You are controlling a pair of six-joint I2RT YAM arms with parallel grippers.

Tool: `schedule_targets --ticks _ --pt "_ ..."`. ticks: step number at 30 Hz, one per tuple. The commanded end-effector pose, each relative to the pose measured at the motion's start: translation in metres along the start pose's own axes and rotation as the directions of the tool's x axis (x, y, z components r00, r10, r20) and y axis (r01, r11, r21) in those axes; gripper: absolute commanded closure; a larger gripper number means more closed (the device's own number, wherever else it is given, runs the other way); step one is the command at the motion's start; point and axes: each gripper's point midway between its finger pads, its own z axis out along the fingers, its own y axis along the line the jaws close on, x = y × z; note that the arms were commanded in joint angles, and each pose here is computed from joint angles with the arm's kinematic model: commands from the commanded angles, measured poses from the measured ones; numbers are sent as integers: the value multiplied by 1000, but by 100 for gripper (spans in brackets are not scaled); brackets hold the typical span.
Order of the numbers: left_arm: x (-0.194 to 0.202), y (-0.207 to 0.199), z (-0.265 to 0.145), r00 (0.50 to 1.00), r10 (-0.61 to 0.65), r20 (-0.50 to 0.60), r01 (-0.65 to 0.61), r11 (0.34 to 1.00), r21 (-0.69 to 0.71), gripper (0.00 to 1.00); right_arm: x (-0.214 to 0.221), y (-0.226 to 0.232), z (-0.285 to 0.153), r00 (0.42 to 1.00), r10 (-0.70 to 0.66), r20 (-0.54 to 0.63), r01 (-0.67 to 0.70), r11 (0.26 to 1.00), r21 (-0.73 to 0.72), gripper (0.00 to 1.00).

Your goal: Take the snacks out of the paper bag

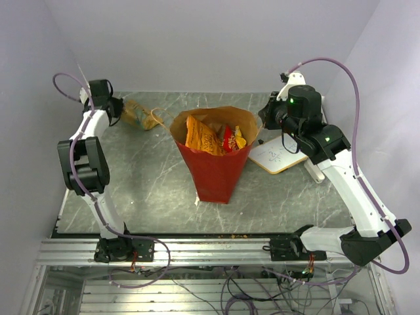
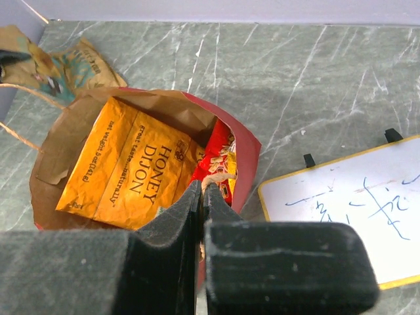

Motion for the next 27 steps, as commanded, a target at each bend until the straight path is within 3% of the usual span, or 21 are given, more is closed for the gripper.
schedule_targets --ticks 1,18,21,24,27 --pt "2 4 -30 1000 -7 -1 7 998 62 93 -19 4 -9 999 12 50 -10 1000 -27 100" --pt "115 201 -133 973 -133 -189 93 974 -206 91 -11 15 -9 999 33 29 -30 996 -87 100" --pt "123 221 -153 972 -84 -218 30 970 -240 84 -10 19 -8 999 41 28 -37 993 -109 100" --pt "124 249 -175 974 -33 -225 -42 945 -323 63 -9 22 -6 999 48 20 -45 992 -121 100" --pt "137 287 -197 959 -39 -279 -88 901 -425 55 -8 23 -4 998 55 20 -52 991 -127 100"
